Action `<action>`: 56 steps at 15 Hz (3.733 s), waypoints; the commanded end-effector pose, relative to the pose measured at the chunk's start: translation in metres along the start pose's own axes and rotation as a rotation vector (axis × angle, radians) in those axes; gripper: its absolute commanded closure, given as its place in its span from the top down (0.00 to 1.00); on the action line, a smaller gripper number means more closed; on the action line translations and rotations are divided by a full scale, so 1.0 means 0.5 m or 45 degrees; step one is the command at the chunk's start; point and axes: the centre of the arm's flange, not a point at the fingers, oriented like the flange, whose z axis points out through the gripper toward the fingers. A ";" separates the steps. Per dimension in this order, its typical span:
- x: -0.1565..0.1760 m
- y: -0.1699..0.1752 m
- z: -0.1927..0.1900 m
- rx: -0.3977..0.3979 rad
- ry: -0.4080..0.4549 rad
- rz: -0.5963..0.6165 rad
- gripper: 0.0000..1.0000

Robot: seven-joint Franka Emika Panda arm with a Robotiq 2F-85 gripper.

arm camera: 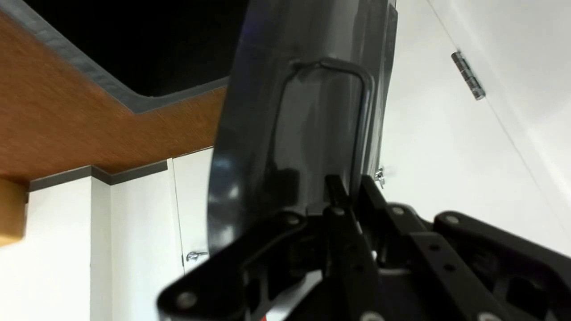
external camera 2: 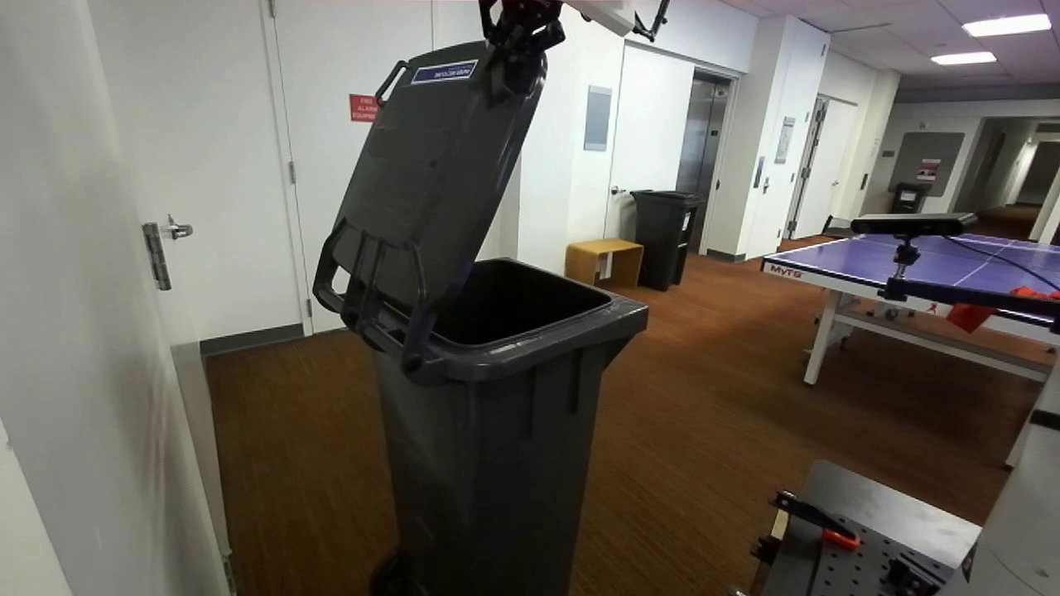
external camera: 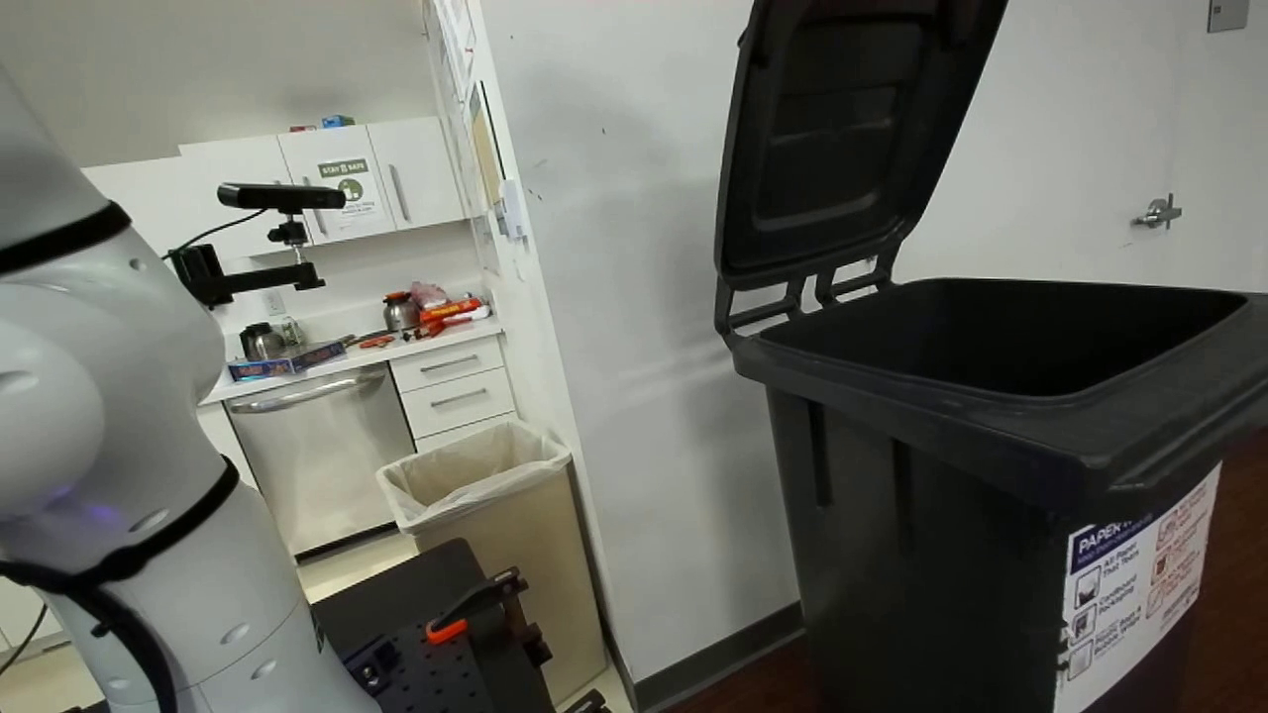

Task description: Open the lid of the black bin

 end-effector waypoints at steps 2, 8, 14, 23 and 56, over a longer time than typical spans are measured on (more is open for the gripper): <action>0.018 -0.105 0.043 -0.004 -0.014 -0.116 0.03; 0.003 -0.082 -0.006 -0.007 0.007 -0.122 0.12; -0.010 -0.178 0.024 0.040 -0.032 -0.280 0.03; -0.073 -0.373 0.026 -0.036 -0.125 -0.686 0.03; -0.271 -0.571 -0.023 0.073 -0.173 -0.798 1.00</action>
